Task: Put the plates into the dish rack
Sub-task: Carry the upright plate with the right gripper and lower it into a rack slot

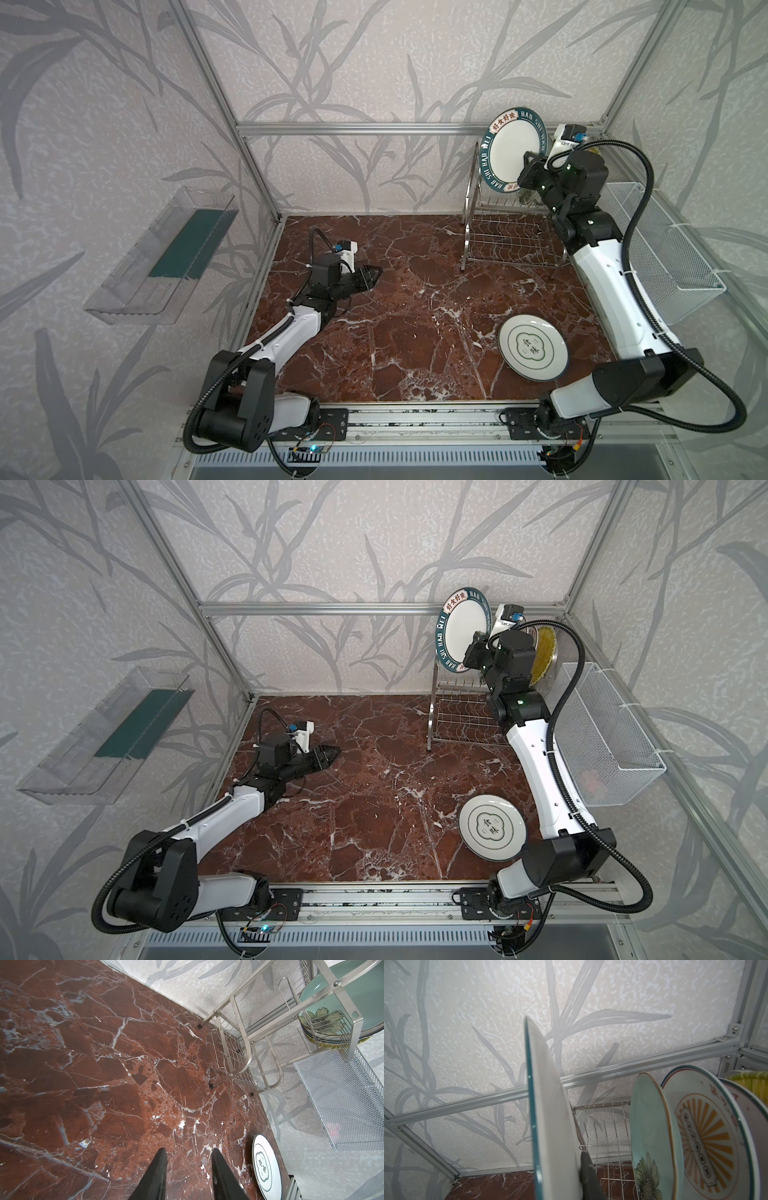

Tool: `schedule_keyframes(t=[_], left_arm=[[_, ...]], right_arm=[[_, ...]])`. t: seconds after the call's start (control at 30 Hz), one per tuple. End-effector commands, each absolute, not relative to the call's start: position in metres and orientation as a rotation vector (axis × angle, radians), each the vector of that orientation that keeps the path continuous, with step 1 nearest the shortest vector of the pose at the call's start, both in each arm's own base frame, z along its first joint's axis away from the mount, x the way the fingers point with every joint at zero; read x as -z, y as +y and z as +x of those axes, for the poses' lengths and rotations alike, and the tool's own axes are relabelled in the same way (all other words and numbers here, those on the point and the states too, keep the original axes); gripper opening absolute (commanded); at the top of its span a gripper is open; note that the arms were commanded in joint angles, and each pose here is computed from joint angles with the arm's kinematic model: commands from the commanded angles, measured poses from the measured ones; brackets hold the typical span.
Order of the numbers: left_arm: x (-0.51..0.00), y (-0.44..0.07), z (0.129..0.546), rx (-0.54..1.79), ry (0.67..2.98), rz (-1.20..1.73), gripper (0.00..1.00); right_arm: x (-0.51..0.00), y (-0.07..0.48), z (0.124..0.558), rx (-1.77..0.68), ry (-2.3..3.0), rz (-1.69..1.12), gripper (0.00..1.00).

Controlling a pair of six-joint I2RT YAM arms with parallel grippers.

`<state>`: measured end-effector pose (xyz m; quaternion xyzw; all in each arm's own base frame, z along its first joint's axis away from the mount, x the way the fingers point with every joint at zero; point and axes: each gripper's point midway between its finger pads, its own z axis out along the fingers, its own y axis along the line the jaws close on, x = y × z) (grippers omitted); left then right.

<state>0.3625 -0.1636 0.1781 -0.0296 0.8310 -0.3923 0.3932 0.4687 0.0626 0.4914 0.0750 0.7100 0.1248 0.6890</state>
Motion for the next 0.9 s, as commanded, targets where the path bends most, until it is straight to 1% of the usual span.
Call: schedule_keyframes(t=[0.0,0.3,0.57,0.87], left_arm=[[-0.182,-0.165,0.36,0.998,2.09,-0.048,0.35],[-0.182,-0.166,0.36,0.998,2.091,-0.047,0.35],[-0.183,-0.166,0.361,1.004,2.09,-0.047,0.35],[-0.182,-0.166,0.362,1.005,2.092,-0.052,0.34]], right_arm=[[-0.538,0.049,0.456,-0.234,1.459,0.199,0.0],[-0.533,0.032,0.462,-0.128,1.482,0.258,0.0],[-0.518,0.019,0.474,-0.023,1.567,0.325,0.0],[-0.504,0.026,0.489,0.133,1.619,0.299,0.0]])
